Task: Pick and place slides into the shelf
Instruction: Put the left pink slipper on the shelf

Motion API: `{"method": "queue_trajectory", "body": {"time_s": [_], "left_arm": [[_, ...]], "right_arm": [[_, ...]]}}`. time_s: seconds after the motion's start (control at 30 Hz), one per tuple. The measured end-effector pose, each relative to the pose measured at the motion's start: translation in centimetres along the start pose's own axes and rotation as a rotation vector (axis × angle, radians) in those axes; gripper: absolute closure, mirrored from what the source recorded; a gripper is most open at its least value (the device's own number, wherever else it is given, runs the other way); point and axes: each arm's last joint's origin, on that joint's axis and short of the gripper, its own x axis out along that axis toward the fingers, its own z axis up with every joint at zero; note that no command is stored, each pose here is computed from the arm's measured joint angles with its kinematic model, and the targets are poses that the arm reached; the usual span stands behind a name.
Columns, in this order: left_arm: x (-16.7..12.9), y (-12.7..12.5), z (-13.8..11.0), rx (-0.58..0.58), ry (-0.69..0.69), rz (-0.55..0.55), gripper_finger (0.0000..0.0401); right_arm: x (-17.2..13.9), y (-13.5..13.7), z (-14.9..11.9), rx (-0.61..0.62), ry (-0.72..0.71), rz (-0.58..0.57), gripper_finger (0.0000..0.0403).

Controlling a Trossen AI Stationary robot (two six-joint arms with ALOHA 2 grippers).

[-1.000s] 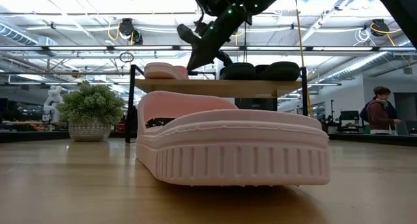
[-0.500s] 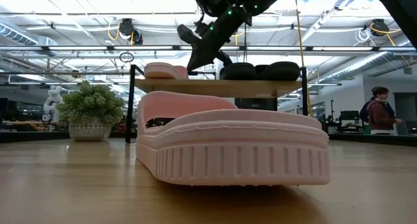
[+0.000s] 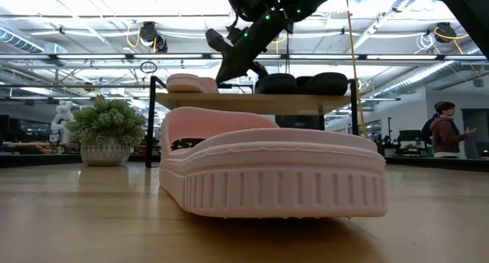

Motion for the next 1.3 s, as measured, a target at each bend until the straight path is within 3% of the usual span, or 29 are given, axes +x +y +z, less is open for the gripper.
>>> {"method": "queue_trajectory", "body": {"time_s": [0.27,0.47,0.67,0.9,1.1,1.3], "left_arm": [[0.0,0.0,0.0,0.000,0.000,0.000,0.0233],[0.0,-0.1,-0.1,0.000,0.006,-0.009,0.0233],[1.0,-1.7,-0.2,0.068,0.005,-0.205,0.0233],[6.4,-5.9,-2.5,0.164,0.092,-0.387,0.0233],[11.9,-9.5,-6.5,0.251,0.175,-0.333,0.0233],[14.0,-11.1,-9.3,0.279,0.237,-0.291,0.0233]], "right_arm": [[-0.4,0.1,0.2,-0.004,0.001,0.004,0.0403],[-4.2,0.9,2.6,-0.034,-0.092,0.064,0.0403],[-9.8,1.8,5.4,-0.102,-0.228,0.133,0.0403],[-18.1,2.4,8.1,-0.214,-0.423,0.216,0.0403],[-23.3,2.8,8.6,-0.318,-0.502,0.304,0.0396],[-25.4,3.0,8.2,-0.362,-0.493,0.352,0.0373]]}}
